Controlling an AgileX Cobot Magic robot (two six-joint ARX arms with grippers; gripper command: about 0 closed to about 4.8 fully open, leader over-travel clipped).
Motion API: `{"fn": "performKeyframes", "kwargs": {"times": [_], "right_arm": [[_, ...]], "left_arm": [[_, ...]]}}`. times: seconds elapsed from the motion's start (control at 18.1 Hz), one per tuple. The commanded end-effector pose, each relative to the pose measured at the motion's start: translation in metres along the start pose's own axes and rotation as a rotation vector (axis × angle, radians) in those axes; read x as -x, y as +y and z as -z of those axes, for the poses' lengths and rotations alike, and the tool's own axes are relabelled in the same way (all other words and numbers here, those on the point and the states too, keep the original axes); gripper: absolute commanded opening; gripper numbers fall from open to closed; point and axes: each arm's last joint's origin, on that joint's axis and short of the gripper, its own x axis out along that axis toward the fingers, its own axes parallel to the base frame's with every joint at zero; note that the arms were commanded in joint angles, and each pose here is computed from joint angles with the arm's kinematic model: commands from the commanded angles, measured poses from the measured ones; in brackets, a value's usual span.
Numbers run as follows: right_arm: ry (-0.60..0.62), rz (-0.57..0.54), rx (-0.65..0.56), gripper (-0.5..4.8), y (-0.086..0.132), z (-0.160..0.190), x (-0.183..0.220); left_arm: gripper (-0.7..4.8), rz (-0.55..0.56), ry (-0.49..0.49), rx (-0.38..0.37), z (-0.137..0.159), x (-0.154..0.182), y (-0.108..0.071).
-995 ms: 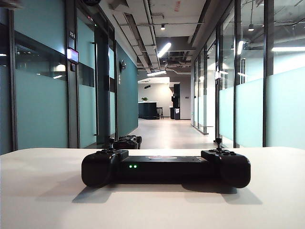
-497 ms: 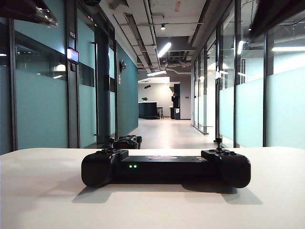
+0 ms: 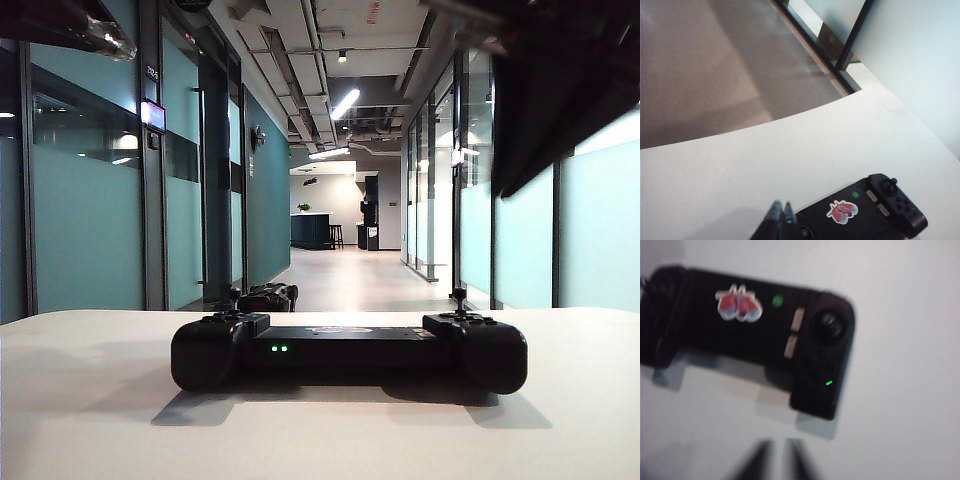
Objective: Push the left joystick on the remote control sitting on the white table forward to make the robot dog walk in a straight line until it approaches the door.
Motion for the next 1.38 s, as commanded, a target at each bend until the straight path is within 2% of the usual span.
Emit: {"fn": "performKeyframes", "kwargs": {"times": [0.06, 0.39, 0.66, 1.38], "right_arm": [[0.108, -0.081, -0.016, 3.46, 0.005, -0.005, -0.012], [0.235, 0.015, -0.003, 3.46, 0.013, -0.031, -0.037], [0.291, 0.083, -0.002, 3.33, 0.003, -0.037, -0.053], [0.379, 0.122, 0.011, 3.33, 0.003, -0.036, -0.098]], "left_arm": [[-0.05, 0.009, -0.018, -0.003, -0.004, 0.001, -0.001], [-0.05, 0.033, -0.014, -0.003, -0.003, 0.001, -0.002], [-0.05, 0.034, -0.013, -0.003, -0.003, 0.001, -0.002], [-0.05, 0.034, -0.013, -0.003, -0.003, 0.001, -0.002]]}}
